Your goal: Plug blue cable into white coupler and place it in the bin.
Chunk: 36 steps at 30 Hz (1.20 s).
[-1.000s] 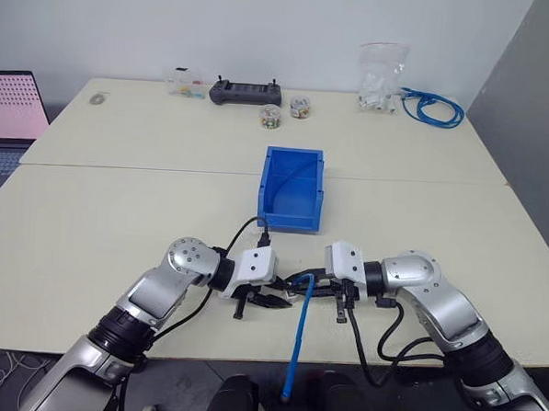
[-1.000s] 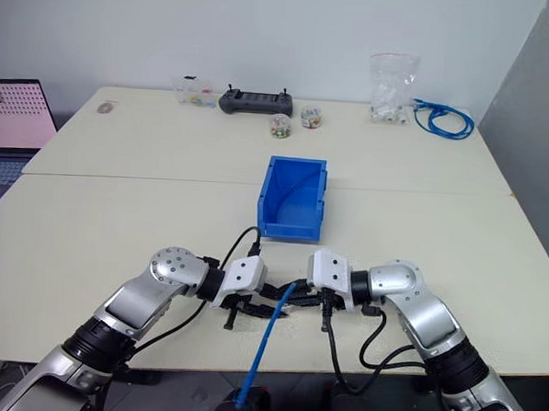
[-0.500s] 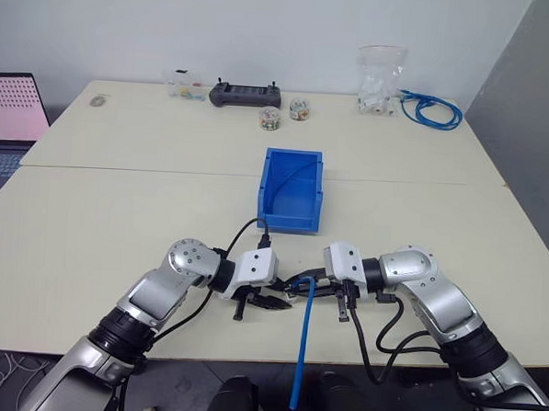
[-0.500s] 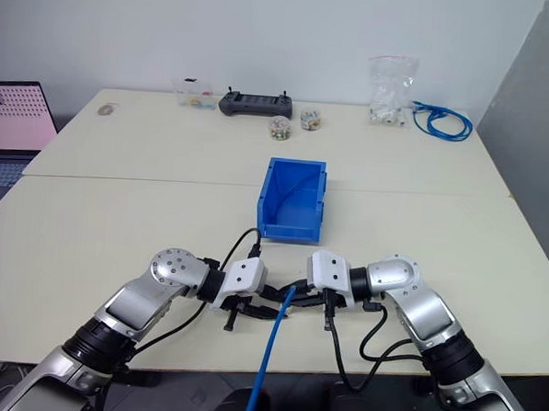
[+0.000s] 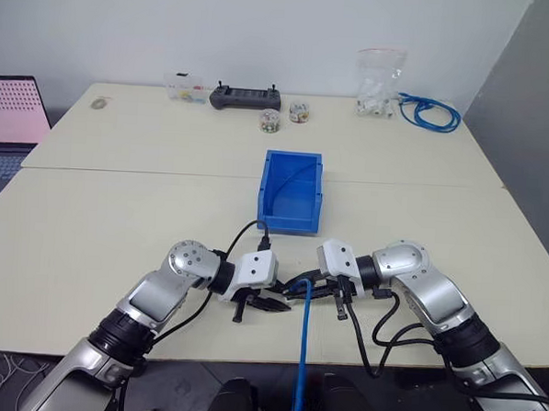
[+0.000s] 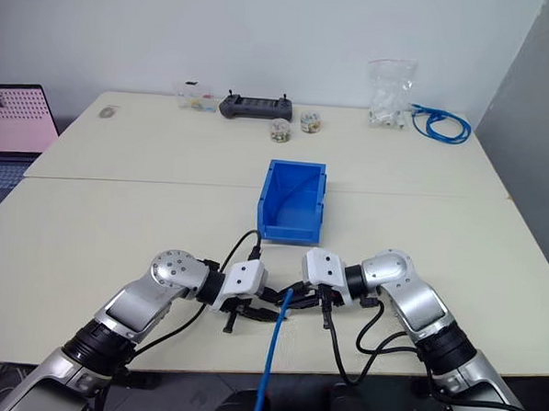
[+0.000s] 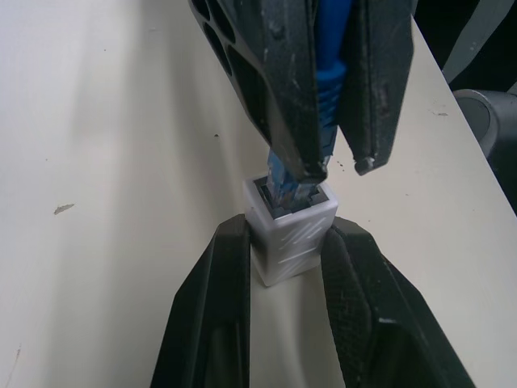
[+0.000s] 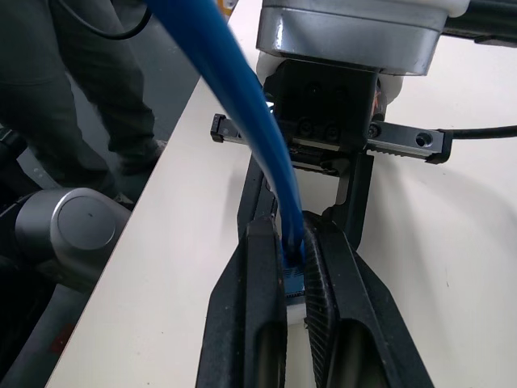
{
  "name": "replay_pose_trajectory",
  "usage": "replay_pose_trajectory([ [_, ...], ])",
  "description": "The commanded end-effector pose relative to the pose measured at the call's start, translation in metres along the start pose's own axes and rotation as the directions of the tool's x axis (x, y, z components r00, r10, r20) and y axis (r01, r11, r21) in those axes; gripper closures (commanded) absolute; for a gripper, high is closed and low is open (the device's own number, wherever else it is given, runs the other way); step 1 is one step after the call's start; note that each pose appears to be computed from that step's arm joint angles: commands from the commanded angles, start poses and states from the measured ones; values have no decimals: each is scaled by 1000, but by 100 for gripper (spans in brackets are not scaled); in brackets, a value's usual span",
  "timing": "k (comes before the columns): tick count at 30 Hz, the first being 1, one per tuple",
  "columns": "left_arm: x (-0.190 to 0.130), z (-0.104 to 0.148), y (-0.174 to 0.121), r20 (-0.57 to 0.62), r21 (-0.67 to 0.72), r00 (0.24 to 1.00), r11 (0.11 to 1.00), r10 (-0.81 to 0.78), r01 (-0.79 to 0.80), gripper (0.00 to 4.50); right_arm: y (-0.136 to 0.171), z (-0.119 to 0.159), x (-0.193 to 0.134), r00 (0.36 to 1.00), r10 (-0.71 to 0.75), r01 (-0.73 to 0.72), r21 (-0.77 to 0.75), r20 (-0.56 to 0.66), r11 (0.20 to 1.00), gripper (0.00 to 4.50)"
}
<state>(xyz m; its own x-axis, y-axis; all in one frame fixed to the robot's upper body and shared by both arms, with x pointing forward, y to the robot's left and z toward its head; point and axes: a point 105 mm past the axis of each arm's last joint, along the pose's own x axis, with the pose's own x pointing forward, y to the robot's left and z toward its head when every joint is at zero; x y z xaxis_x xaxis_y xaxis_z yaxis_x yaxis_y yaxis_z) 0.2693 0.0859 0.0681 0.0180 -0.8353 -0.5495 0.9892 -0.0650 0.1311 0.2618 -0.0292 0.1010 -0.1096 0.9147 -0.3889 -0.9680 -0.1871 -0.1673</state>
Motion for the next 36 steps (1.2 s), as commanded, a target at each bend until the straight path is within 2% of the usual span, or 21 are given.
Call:
replay_pose_trajectory([
  [1,6,-6,-5,-18,-22,1000,999,-25,25,359,31,-40,20,979,170,-152,151,-109,977,446],
  [6,6,-5,-5,-15,-22,1000,999,-26,26,359,37,-51,22,968,203,-172,200,-146,965,446],
  [10,8,-3,-4,-10,-19,1000,999,-27,26,359,40,-62,24,961,227,-173,295,-160,940,446],
  [18,7,-4,-4,-8,-19,1000,1000,-21,21,359,42,-66,24,964,223,-150,397,-145,905,446],
  [23,6,-7,-2,-15,5,1000,1000,22,-22,359,30,-47,15,984,149,-110,318,-102,942,446],
  [29,-1,-11,-3,1,-38,998,997,68,-68,359,7,-16,-4,1000,-13,19,234,-27,972,446],
  [31,-12,-11,-3,16,-94,994,990,105,-104,289,0,-2,-12,997,-79,76,217,8,973,446],
  [36,-44,1,-13,76,-180,977,966,199,-183,187,-3,20,-27,981,-188,173,206,56,963,446],
])
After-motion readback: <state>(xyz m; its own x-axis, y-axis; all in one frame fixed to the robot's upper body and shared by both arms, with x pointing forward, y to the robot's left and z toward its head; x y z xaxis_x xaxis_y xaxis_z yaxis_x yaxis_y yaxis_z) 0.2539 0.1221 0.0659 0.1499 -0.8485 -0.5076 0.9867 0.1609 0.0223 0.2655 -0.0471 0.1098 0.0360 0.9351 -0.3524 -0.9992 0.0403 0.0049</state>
